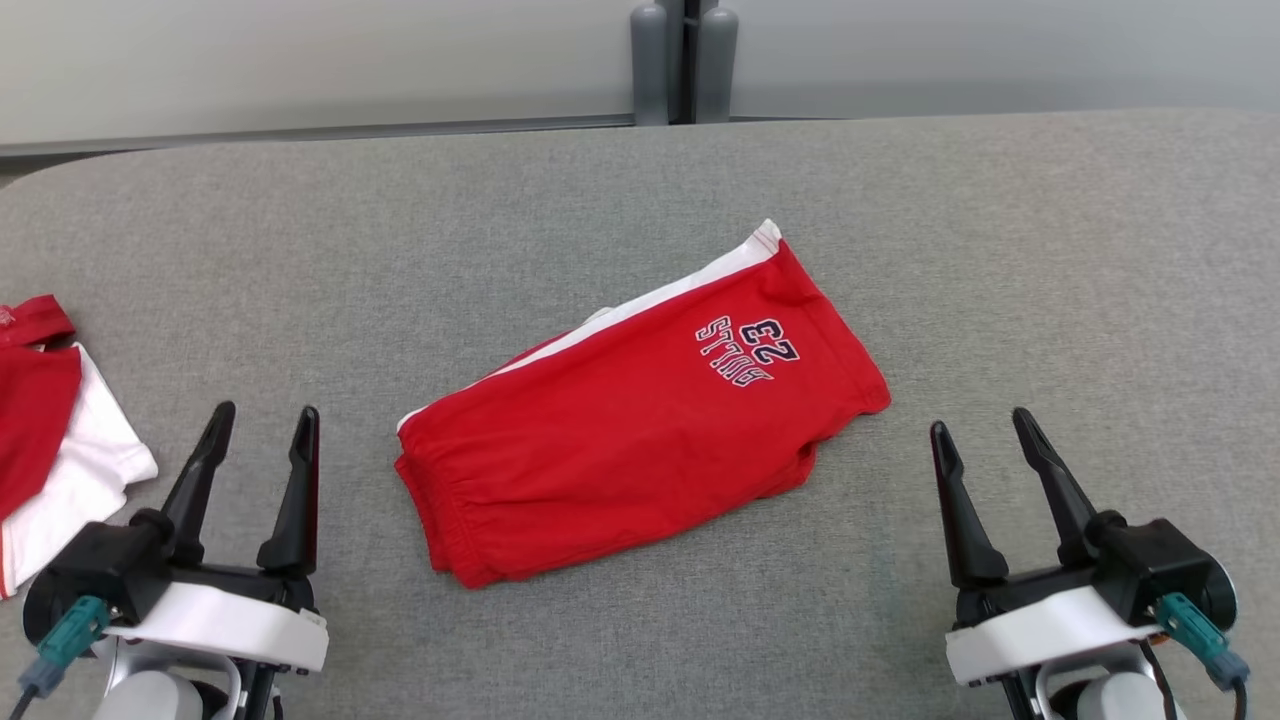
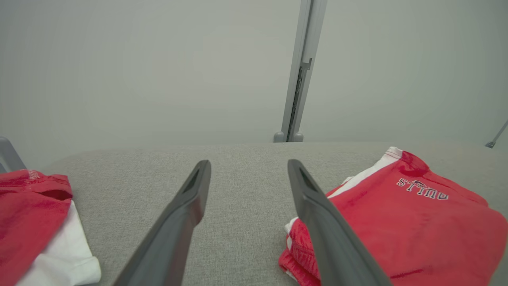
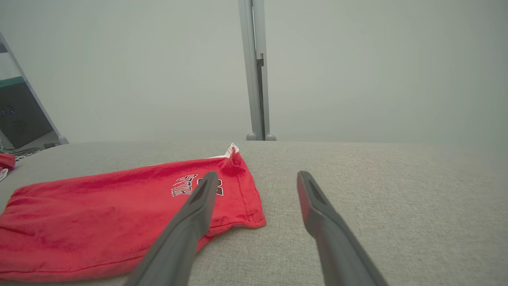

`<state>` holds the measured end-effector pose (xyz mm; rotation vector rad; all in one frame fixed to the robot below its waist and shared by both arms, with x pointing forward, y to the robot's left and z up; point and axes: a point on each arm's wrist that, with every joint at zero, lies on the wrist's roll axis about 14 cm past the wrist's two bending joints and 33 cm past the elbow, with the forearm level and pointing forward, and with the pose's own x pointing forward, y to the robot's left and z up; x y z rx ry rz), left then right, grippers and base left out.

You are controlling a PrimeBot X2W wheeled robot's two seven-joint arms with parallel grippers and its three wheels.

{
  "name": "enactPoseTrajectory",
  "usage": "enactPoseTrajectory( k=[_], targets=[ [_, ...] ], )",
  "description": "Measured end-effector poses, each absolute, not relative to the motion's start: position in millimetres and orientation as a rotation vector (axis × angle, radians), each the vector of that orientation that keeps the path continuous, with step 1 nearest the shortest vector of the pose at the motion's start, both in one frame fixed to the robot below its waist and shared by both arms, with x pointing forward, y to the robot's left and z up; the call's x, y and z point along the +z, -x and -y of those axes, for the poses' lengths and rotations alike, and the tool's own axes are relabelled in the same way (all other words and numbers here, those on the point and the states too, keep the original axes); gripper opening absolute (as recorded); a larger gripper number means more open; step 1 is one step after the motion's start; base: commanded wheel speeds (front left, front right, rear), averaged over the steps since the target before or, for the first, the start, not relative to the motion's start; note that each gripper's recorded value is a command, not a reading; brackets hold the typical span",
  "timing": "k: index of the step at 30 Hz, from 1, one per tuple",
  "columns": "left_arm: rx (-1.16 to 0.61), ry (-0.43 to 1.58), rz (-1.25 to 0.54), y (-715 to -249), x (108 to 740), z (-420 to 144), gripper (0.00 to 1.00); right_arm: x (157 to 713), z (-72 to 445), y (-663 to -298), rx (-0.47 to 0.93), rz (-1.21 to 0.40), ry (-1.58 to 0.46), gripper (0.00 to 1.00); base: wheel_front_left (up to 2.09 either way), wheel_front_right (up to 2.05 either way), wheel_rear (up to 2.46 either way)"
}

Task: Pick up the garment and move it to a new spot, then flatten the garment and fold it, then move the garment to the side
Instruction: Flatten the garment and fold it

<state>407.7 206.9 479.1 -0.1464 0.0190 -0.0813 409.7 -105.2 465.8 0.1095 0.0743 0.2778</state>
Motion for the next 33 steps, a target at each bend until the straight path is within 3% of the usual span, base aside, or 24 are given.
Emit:
enactPoseTrajectory(
  k=[5, 21, 28, 33],
  targets=[
    [-0.088, 0.146, -0.037, -399, 472, -201, 1.00, 471, 116, -394, 0.245, -0.075, -0.116, 1.00, 0.00, 0.00, 0.00],
    [-0.077, 0.164, -0.064, -397, 461, -202, 1.00, 469, 122, -394, 0.229, -0.090, -0.120, 1.00, 0.00, 0.00, 0.00],
    [-0.074, 0.174, -0.043, -406, 465, -203, 1.00, 461, 117, -419, 0.242, -0.108, -0.101, 1.00, 0.00, 0.00, 0.00],
    [-0.058, 0.184, -0.027, -416, 468, -209, 1.00, 440, 96, -457, 0.293, -0.166, -0.079, 1.00, 0.00, 0.00, 0.00]
  ],
)
